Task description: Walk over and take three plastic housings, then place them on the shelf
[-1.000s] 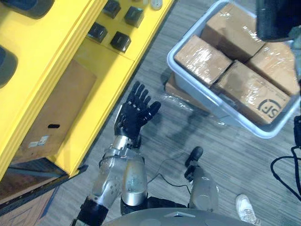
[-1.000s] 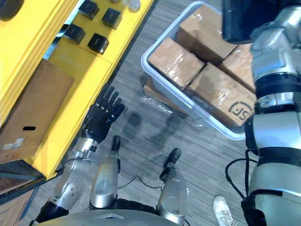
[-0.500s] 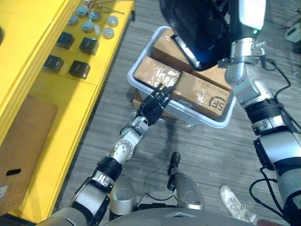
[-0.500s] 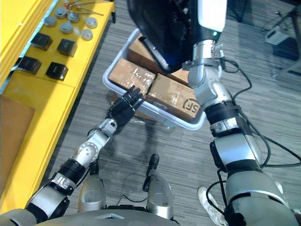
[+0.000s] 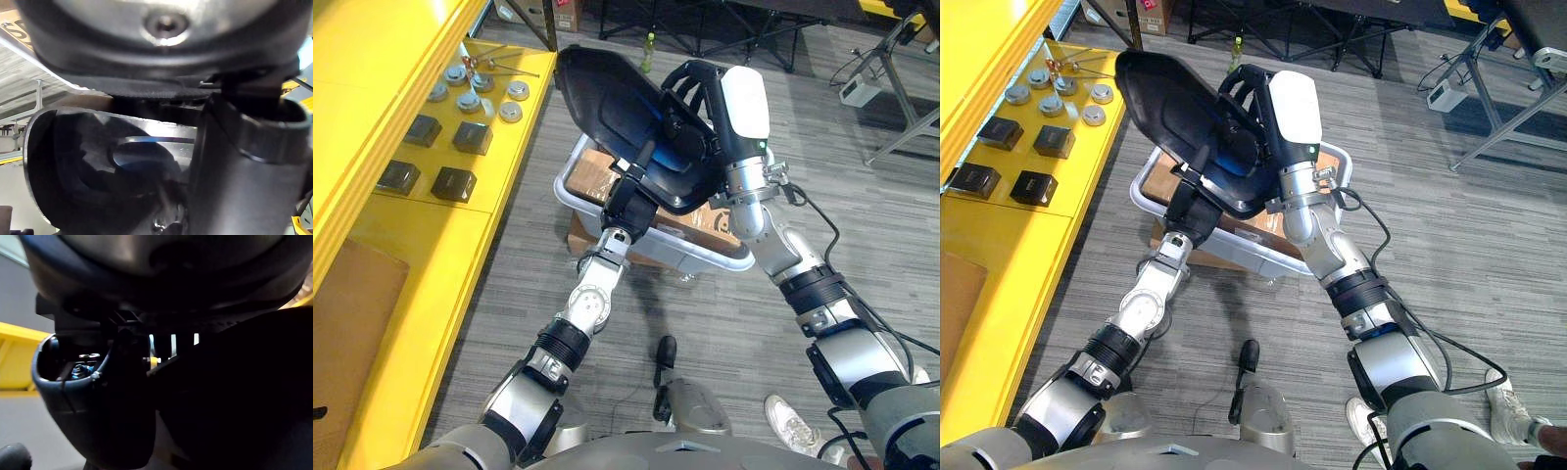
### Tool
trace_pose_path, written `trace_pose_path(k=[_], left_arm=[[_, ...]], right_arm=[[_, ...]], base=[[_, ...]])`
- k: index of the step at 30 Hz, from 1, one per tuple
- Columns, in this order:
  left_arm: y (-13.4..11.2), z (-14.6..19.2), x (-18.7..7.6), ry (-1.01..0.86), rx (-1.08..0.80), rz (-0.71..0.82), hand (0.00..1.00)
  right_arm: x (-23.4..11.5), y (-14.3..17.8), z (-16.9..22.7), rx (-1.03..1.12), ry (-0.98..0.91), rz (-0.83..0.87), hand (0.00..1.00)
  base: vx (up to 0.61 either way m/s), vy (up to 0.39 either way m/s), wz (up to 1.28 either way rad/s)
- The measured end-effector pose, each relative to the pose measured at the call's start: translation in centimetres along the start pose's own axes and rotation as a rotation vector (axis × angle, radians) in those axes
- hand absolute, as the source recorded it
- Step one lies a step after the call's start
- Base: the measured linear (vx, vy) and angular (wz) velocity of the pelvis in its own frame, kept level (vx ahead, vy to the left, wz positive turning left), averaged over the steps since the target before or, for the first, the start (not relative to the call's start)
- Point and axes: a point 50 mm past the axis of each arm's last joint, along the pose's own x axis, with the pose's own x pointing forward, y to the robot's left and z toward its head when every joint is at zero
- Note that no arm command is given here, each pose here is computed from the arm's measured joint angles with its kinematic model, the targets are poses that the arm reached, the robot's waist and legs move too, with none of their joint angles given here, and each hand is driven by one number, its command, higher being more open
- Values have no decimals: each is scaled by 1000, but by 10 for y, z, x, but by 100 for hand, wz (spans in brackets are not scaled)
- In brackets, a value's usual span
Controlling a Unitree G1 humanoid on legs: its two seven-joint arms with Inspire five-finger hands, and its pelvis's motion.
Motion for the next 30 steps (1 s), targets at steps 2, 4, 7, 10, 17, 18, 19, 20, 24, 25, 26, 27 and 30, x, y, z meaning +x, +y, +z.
trace_pose_path(k=[2, 4, 7, 10, 17, 18, 19, 20, 24, 25, 26, 27, 30], left_arm=[[7, -3, -2, 10, 9, 50, 0], [9, -4, -2, 7, 14, 70, 0], [8, -3, -2, -4, 11, 59, 0], [10, -5, -4, -5, 5, 54, 0], [21, -8, -9, -29, 1, 116, 0], [21, -7, -10, -37, 2, 120, 0], [22, -7, -11, -48, 7, 125, 0], [25, -7, -14, -63, 18, 132, 0], [29, -9, -19, -65, 21, 148, 0], [31, -9, -21, -63, 21, 155, 0], [32, -10, -22, -62, 27, 157, 0], [32, -10, -23, -63, 43, 157, 0], [33, -9, -26, -82, 71, 161, 0]], right_arm=[[-8, 7, 2, 15, 0, 30, 0], [-13, 10, 7, 33, -12, 41, 0], [-16, 13, 11, 65, -3, 41, 0], [-17, 14, 9, 57, 12, 51, 0], [-30, 24, 15, 109, 30, 63, 0], [-31, 25, 16, 112, 31, 64, 0], [-33, 27, 17, 123, 35, 65, 0], [-36, 29, 19, 142, 44, 64, 0], [-42, 34, 20, 163, 66, 75, 0], [-45, 35, 19, 170, 79, 75, 0], [-47, 35, 18, 175, 87, 73, 100], [-50, 35, 18, 181, 91, 73, 100], [-64, 37, 20, 250, 124, 49, 100]], base=[[0, 0, 0], [0, 0, 0], [-4, 2, 1], [0, 0, 0], [0, 0, 0], [0, 0, 0], [0, 0, 0], [0, 0, 0], [0, 0, 0], [0, 0, 0], [0, 0, 0], [0, 0, 0], [11, 5, 0]])
